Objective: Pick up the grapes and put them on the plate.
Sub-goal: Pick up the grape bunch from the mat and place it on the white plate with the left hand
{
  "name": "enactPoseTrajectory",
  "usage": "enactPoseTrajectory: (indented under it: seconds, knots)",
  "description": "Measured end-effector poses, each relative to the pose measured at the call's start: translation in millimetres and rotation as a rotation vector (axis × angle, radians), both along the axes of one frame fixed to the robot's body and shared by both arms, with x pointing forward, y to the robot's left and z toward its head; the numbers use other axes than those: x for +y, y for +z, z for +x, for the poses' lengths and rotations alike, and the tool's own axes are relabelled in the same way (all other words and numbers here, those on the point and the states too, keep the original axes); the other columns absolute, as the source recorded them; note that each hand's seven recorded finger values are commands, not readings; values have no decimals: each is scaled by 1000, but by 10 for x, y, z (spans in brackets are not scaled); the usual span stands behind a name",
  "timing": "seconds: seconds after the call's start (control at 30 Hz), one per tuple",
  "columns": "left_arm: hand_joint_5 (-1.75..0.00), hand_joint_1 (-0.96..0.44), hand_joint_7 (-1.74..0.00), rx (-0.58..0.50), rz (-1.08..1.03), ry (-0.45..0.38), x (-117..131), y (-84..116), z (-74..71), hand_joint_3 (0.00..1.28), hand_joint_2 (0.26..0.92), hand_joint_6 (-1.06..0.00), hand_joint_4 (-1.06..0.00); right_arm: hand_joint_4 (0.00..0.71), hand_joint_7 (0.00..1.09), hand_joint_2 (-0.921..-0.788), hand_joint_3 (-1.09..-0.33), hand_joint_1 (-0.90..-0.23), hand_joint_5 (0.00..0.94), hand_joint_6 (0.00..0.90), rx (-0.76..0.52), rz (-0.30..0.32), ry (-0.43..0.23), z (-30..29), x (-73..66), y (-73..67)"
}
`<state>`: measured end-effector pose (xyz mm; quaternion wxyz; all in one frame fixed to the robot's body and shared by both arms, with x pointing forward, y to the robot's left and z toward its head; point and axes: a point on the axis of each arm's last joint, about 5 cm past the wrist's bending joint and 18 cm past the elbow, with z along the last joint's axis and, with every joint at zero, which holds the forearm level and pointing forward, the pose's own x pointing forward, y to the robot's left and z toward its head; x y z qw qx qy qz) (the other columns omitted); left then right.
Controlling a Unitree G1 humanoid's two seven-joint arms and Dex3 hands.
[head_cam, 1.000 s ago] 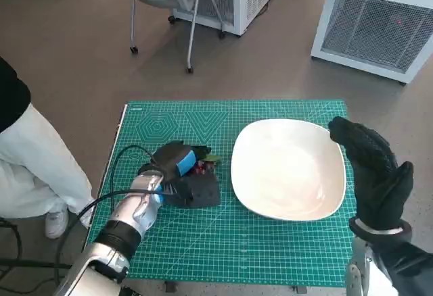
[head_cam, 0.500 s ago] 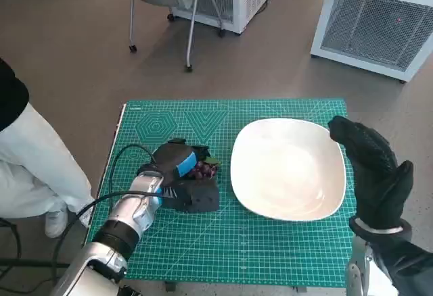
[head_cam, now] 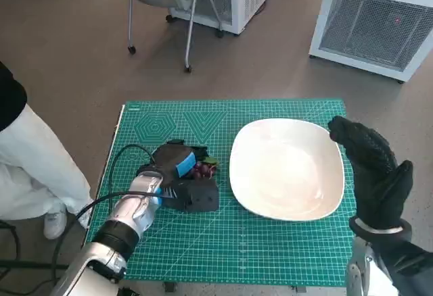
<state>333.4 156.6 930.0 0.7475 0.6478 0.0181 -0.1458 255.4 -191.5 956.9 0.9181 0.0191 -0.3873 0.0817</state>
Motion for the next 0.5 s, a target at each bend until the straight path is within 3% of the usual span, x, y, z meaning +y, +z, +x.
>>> enactPoseTrajectory:
  seconds: [0.1, 0.27, 0.5]
  knots:
    - [-1317, 3, -1227, 0, -5, 3, -1, 2, 1, 151, 920, -572, -554, 453, 575, -921, -549, -526, 5, 66, 0, 0, 0, 0, 0, 1]
    - [-1471, 6, -1004, -1, -10, 3, -4, 5, 1, 147, 920, -642, -537, 453, 574, -921, -553, -526, 5, 66, -2, -1, 0, -2, 1, 4]
    - [-1330, 3, -1235, -2, -15, 3, -6, 7, 0, 159, 920, -566, -543, 454, 573, -921, -556, -527, 5, 67, -1, -2, 2, -2, 2, 6]
